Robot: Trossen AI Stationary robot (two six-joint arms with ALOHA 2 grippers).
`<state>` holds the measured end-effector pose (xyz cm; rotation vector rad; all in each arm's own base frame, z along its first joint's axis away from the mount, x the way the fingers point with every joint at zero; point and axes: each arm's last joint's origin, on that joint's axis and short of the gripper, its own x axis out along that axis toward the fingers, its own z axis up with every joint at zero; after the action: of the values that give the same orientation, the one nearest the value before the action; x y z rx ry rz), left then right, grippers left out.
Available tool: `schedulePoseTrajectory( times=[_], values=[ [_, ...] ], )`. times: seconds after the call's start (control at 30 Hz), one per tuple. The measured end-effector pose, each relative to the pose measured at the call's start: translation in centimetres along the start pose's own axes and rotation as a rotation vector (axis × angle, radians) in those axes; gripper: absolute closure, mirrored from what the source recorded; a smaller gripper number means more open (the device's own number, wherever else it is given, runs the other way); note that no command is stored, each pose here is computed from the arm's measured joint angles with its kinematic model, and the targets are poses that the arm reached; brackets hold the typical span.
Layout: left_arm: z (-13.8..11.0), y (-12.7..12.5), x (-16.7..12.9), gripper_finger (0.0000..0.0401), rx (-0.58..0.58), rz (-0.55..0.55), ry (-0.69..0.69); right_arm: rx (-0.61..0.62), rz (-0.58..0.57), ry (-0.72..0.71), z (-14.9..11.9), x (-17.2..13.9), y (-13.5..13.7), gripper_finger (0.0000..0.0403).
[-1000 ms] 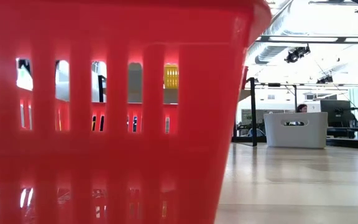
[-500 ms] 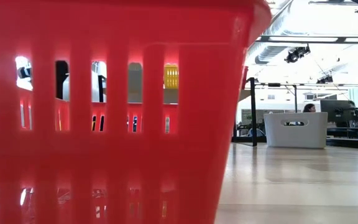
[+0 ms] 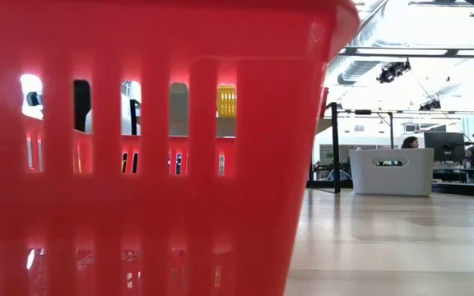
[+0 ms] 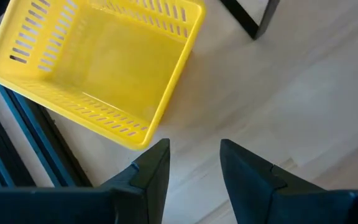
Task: Stack baskets on shelf by color
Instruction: Stack the yellow bin on top of the other yellow bin on the shelf
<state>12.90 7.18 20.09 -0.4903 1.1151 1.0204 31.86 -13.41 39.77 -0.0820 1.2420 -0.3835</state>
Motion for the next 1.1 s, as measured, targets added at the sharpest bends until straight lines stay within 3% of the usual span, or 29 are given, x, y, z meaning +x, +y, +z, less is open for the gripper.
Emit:
schedulePoseTrajectory(
  times=[0.37,1.1],
  values=[
    [0.8,0.2,1.9,0.0270,0.016,0.090,0.082,0.086,0.000,-0.001,0.0,0.0,0.0,0.0273],
    [1.1,-0.7,4.4,0.0270,0.056,0.199,0.158,0.108,0.020,-0.005,0.0,0.0,0.1,0.0273]
  ],
)
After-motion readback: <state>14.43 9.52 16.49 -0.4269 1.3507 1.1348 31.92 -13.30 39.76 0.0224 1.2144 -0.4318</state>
